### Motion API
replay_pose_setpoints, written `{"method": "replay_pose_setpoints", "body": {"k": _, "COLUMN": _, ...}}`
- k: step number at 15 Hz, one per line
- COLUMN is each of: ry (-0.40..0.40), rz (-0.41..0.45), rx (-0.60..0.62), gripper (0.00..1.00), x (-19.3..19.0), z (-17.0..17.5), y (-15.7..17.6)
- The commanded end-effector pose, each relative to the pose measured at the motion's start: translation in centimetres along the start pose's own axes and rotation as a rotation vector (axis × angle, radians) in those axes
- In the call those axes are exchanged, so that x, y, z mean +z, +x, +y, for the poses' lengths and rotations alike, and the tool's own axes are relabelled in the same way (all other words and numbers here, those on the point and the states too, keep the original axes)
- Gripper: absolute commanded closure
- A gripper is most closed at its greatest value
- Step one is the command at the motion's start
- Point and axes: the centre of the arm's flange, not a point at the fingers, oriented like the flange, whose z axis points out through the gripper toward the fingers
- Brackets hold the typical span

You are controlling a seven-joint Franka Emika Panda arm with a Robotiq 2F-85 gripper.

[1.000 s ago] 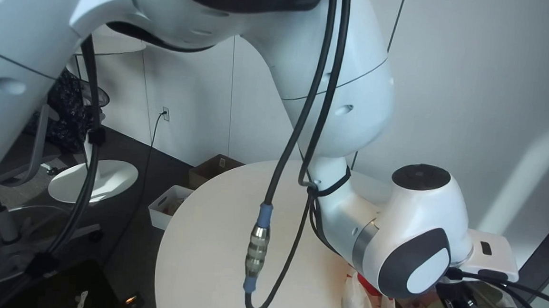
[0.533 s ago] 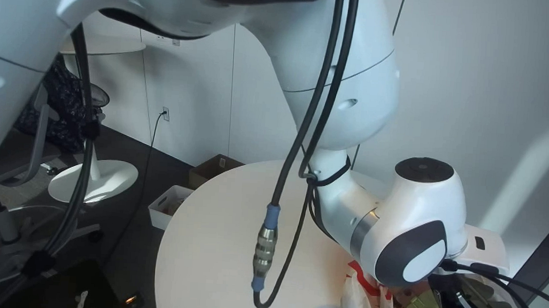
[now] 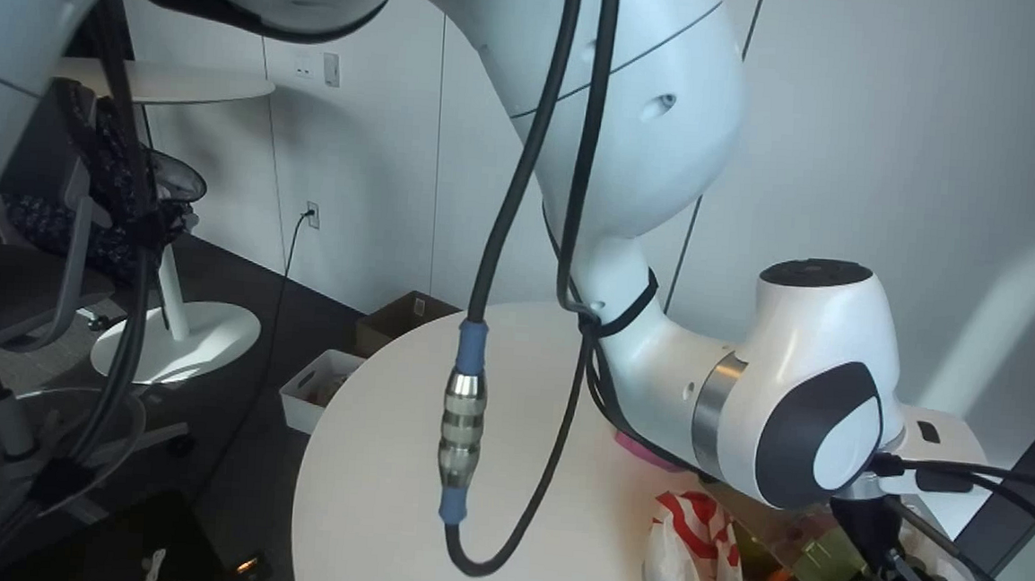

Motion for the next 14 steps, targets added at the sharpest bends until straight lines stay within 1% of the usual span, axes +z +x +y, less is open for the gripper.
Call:
{"method": "replay_pose_setpoints", "body": {"k": 1, "ry": -0.014, "rz": -0.066, "rx": -0.037, "gripper": 0.84, "x": -0.5, "z": -1.0, "y": -0.9}}
{"method": "replay_pose_setpoints", "body": {"k": 3, "ry": -0.01, "rz": -0.14, "rx": -0.063, "gripper": 0.84, "x": 0.7, "z": -1.7, "y": -2.0}}
{"method": "replay_pose_setpoints", "body": {"k": 5, "ry": -0.002, "rz": -0.163, "rx": -0.101, "gripper": 0.84, "x": 2.2, "z": -2.4, "y": -3.1}}
{"method": "replay_pose_setpoints", "body": {"k": 6, "ry": 0.009, "rz": -0.14, "rx": -0.121, "gripper": 0.85, "x": 2.8, "z": -2.8, "y": -3.4}}
{"method": "replay_pose_setpoints", "body": {"k": 10, "ry": -0.002, "rz": -0.009, "rx": -0.192, "gripper": 0.85, "x": 4.2, "z": -4.0, "y": -3.5}}
{"method": "replay_pose_setpoints", "body": {"k": 12, "ry": 0.005, "rz": 0.008, "rx": -0.219, "gripper": 0.85, "x": 4.9, "z": -4.4, "y": -3.8}}
{"method": "replay_pose_setpoints", "body": {"k": 14, "ry": 0.023, "rz": 0.002, "rx": -0.224, "gripper": 0.85, "x": 6.1, "z": -4.8, "y": -4.5}}
